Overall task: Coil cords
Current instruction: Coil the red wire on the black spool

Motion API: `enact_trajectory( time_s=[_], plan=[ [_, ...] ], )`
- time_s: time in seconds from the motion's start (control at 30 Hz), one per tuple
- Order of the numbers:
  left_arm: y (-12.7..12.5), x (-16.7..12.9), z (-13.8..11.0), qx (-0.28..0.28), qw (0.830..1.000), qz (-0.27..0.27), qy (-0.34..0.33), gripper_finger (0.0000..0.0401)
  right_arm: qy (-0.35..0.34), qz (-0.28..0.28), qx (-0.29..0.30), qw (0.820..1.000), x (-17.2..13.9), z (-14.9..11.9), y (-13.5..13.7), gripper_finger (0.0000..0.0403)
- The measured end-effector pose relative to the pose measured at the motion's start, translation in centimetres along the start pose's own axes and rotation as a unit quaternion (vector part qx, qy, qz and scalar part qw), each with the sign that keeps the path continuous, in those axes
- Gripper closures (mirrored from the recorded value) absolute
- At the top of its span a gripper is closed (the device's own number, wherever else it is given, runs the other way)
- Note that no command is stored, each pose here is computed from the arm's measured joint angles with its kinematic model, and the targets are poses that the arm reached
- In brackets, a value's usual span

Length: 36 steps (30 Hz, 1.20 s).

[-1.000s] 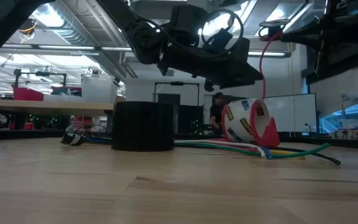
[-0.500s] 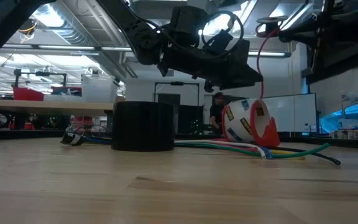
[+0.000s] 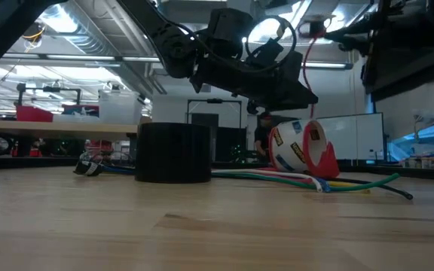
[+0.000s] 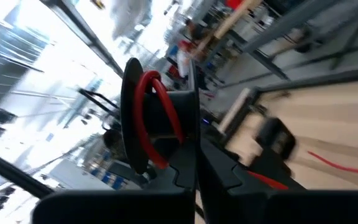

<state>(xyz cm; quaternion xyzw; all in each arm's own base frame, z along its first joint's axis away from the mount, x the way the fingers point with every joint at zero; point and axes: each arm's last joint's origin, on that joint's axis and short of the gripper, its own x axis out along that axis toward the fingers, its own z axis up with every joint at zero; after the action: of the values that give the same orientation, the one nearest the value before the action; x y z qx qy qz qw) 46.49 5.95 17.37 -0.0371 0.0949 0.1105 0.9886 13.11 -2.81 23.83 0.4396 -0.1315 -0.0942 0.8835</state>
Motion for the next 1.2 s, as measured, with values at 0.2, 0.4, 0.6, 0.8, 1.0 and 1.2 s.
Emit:
enact_trajectory(
  time_s=[0.2, 0.4, 0.6, 0.8, 1.0, 1.2],
  plan=[
    [0.0, 0.0, -0.02, 0.0, 1.0, 0.0, 0.001, 0.0262, -0.009, 0.017, 0.002, 1.0, 0.05, 0.19, 0.29, 0.0399],
    [0.04, 0.0, -0.1, 0.001, 1.0, 0.001, 0.005, 0.0262, -0.017, 0.035, 0.003, 0.999, 0.02, 0.4, 0.6, 0.0397],
    [0.1, 0.0, -0.09, 0.001, 1.0, 0.011, 0.005, 0.0262, -0.017, 0.034, 0.004, 0.999, 0.03, 0.39, 0.6, 0.0399],
    [0.31, 0.01, -0.07, -0.004, 1.0, 0.015, 0.004, 0.0262, -0.017, 0.034, 0.006, 0.999, 0.03, 0.39, 0.6, 0.0396],
    [0.27, 0.01, -0.08, -0.003, 1.0, 0.013, 0.005, 0.0262, -0.017, 0.034, 0.006, 0.999, 0.03, 0.39, 0.59, 0.0395],
    [0.06, 0.0, -0.09, -0.003, 1.0, -0.01, 0.007, 0.0262, -0.017, 0.034, 0.006, 0.999, 0.03, 0.39, 0.59, 0.0394]
  ],
)
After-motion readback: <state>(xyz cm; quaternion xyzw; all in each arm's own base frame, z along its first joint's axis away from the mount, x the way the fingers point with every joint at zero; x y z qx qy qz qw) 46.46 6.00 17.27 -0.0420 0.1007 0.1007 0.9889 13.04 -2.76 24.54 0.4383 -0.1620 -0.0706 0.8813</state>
